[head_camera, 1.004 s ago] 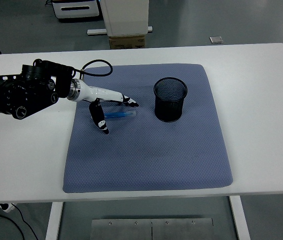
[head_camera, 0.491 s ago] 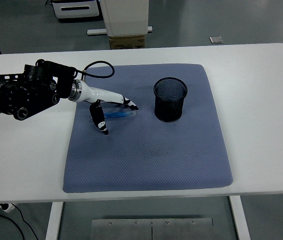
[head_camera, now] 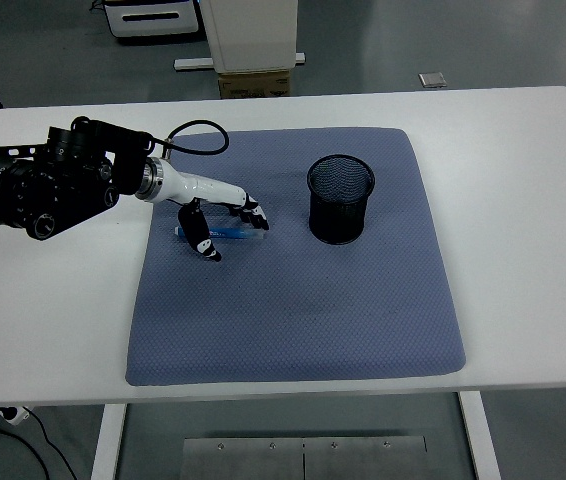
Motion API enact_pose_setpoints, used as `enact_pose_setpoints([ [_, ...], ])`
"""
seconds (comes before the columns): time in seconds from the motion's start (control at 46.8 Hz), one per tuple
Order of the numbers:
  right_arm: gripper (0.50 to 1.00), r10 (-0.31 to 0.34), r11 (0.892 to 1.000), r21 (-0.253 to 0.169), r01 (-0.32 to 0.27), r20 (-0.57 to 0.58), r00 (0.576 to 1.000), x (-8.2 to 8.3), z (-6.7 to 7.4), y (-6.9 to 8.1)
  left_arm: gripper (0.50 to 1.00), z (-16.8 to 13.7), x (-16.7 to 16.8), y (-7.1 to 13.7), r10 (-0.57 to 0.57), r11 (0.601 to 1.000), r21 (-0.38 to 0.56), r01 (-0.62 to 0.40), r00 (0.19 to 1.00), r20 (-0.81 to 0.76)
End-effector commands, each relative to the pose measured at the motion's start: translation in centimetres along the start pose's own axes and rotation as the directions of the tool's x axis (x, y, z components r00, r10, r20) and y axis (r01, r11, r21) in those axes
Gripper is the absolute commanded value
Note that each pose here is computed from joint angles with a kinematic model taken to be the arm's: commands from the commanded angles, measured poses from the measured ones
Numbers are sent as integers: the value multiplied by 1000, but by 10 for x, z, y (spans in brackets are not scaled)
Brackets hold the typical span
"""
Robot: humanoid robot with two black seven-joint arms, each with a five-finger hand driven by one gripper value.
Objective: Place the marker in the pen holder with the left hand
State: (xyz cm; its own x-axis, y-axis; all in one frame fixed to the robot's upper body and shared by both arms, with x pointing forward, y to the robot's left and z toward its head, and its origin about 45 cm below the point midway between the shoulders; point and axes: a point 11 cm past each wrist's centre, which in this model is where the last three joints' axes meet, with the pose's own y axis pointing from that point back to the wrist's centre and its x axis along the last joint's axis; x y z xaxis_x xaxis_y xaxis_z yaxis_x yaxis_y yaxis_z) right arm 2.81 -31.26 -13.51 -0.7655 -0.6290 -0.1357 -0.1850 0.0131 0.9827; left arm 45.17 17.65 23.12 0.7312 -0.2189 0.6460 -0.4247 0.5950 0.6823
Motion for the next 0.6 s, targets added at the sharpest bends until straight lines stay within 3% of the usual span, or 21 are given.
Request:
enact_pose_setpoints([
  [0.0, 1000, 0, 1000, 0, 0, 1, 1000, 0, 0, 0, 821, -1, 0, 0, -3, 1000, 6, 3, 1000, 10],
  [0.385, 1000, 1, 1000, -1, -1, 0, 1000, 1, 0, 0, 815, -7, 0, 1, -6, 998, 59, 3, 999, 52],
  [0.577, 1000, 1, 1000, -1, -1, 0, 1000, 1, 0, 0, 701, -6, -1, 0, -9, 998, 57, 6, 999, 54],
])
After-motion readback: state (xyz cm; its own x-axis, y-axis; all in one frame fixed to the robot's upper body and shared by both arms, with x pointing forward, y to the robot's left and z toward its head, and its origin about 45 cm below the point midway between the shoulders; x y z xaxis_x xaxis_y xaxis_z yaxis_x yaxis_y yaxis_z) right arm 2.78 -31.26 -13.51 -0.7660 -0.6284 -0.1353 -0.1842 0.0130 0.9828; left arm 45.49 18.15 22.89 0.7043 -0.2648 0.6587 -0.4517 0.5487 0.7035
